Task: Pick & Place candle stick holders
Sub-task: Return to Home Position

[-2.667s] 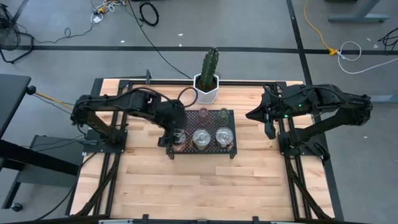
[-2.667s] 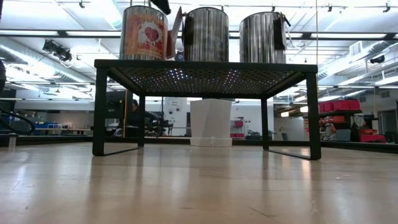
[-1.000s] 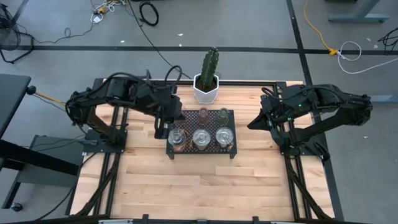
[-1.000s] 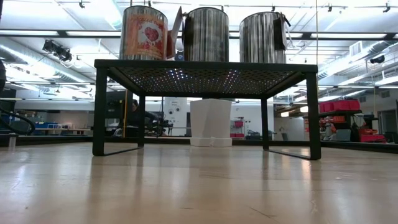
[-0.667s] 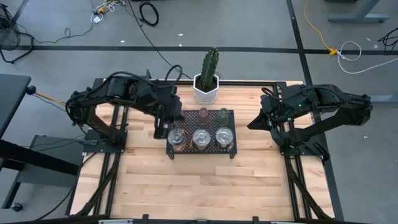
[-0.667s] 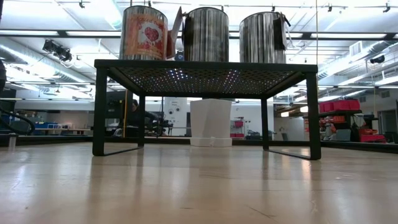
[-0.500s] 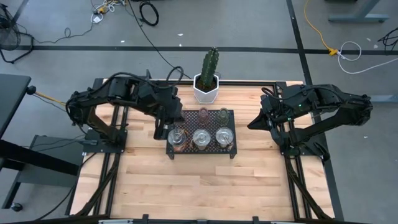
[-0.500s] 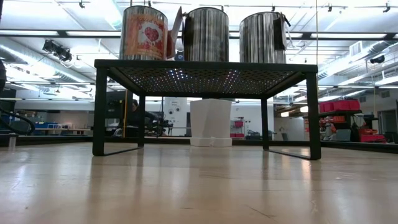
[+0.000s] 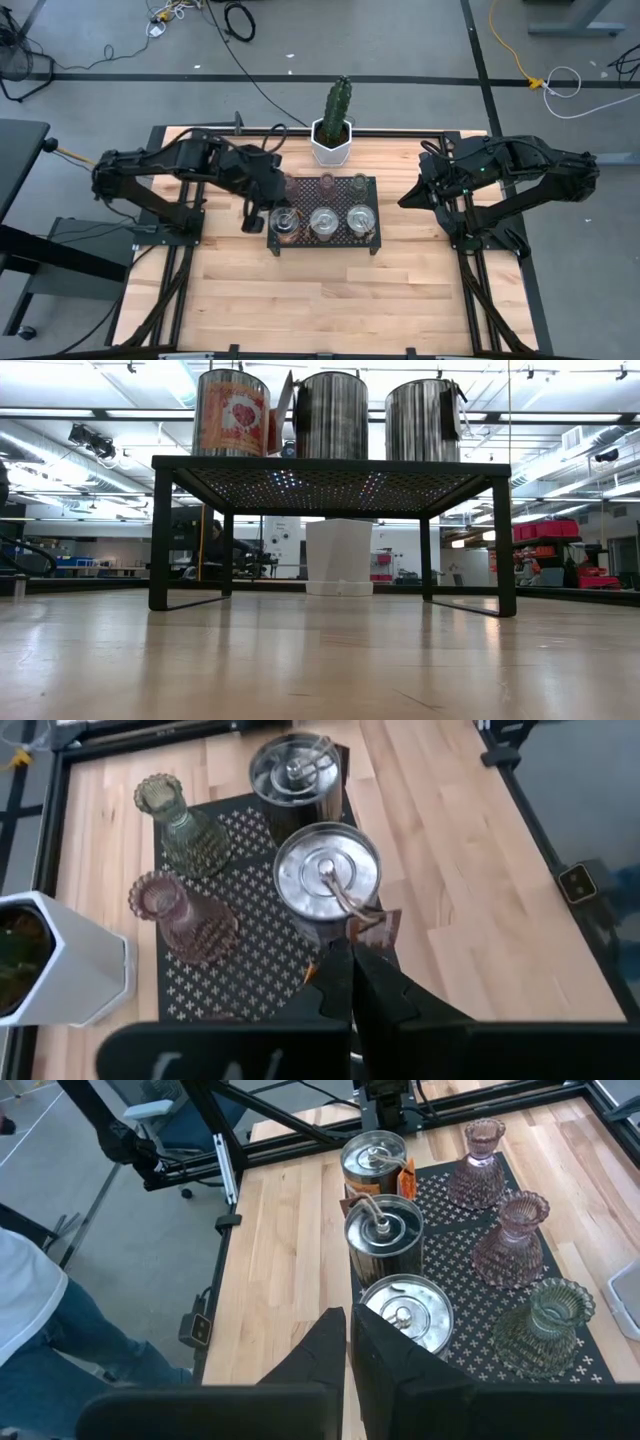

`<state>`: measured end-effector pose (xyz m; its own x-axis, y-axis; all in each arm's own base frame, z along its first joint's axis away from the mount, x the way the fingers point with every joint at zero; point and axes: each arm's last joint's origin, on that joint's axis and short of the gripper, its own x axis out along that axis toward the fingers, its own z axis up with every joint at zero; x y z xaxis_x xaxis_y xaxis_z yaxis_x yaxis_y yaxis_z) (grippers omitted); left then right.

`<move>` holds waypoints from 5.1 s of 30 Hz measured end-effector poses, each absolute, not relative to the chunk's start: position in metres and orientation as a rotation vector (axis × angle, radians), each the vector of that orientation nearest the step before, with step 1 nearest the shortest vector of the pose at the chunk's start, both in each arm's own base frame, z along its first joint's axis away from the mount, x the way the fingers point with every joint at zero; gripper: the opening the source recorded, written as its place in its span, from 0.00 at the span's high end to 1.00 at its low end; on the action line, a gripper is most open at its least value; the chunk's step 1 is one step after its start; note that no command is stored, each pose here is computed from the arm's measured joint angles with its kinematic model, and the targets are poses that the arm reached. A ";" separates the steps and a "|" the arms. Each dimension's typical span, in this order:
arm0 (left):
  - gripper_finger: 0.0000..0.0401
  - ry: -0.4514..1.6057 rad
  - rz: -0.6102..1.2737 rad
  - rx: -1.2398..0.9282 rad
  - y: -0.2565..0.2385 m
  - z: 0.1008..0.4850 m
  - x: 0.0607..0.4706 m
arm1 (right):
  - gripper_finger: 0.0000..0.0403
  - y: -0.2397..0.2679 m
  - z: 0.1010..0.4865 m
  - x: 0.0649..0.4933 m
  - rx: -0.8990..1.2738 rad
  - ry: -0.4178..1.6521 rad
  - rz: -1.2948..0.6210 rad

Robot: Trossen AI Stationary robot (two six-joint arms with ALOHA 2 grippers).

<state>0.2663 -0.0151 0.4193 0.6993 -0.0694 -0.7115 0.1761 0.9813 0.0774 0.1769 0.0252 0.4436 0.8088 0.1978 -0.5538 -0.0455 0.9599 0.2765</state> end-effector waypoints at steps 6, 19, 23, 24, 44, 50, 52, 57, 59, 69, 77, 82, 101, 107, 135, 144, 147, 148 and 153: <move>1.00 0.741 -0.134 0.143 -0.014 0.397 0.249 | 0.94 0.025 0.444 0.177 0.257 0.612 0.132; 0.99 0.625 -0.096 0.051 -0.011 0.358 0.191 | 0.94 0.026 0.449 0.181 0.260 0.548 0.142; 0.99 0.600 -0.096 0.050 -0.010 0.344 0.173 | 0.94 0.026 0.452 0.182 0.261 0.519 0.147; 0.99 0.589 -0.096 0.050 -0.010 0.340 0.170 | 0.94 0.026 0.452 0.183 0.261 0.511 0.148; 0.99 0.350 -0.091 0.041 -0.008 0.255 0.133 | 0.94 0.026 0.459 0.186 0.264 0.438 0.160; 0.99 0.310 -0.090 0.039 -0.008 0.229 0.127 | 0.94 0.026 0.459 0.186 0.264 0.438 0.159; 0.99 0.292 -0.090 0.039 -0.008 0.223 0.124 | 0.94 0.026 0.459 0.186 0.264 0.438 0.160; 0.99 0.281 -0.089 0.034 -0.007 0.206 0.116 | 0.94 0.026 0.459 0.186 0.264 0.438 0.159; 0.99 0.265 -0.093 0.032 -0.007 0.202 0.113 | 0.94 0.026 0.459 0.186 0.264 0.438 0.160; 0.99 0.209 -0.078 0.039 -0.006 0.179 0.104 | 0.94 0.026 0.459 0.186 0.264 0.438 0.160; 0.99 0.142 -0.075 0.038 -0.006 0.168 0.101 | 0.94 0.026 0.459 0.186 0.264 0.438 0.159; 0.99 0.095 -0.074 0.037 -0.006 0.168 0.099 | 0.94 0.026 0.459 0.186 0.264 0.438 0.159; 0.99 0.014 -0.026 0.038 -0.004 0.171 0.095 | 0.94 0.026 0.459 0.186 0.264 0.438 0.160; 0.99 -0.009 -0.012 0.038 -0.004 0.173 0.096 | 0.94 0.026 0.459 0.186 0.264 0.438 0.160; 0.99 -0.026 -0.012 0.024 -0.004 0.168 0.097 | 0.94 0.026 0.459 0.186 0.264 0.437 0.160; 0.99 -0.016 -0.013 0.010 -0.004 0.167 0.098 | 0.94 0.026 0.459 0.186 0.264 0.438 0.160; 0.99 -0.016 -0.013 0.010 -0.004 0.167 0.098 | 0.94 0.026 0.459 0.186 0.264 0.438 0.159; 0.99 -0.016 -0.013 0.010 -0.004 0.167 0.098 | 0.94 0.026 0.459 0.186 0.264 0.438 0.160; 0.99 -0.028 -0.012 0.010 -0.004 0.168 0.098 | 0.94 0.026 0.459 0.186 0.264 0.438 0.160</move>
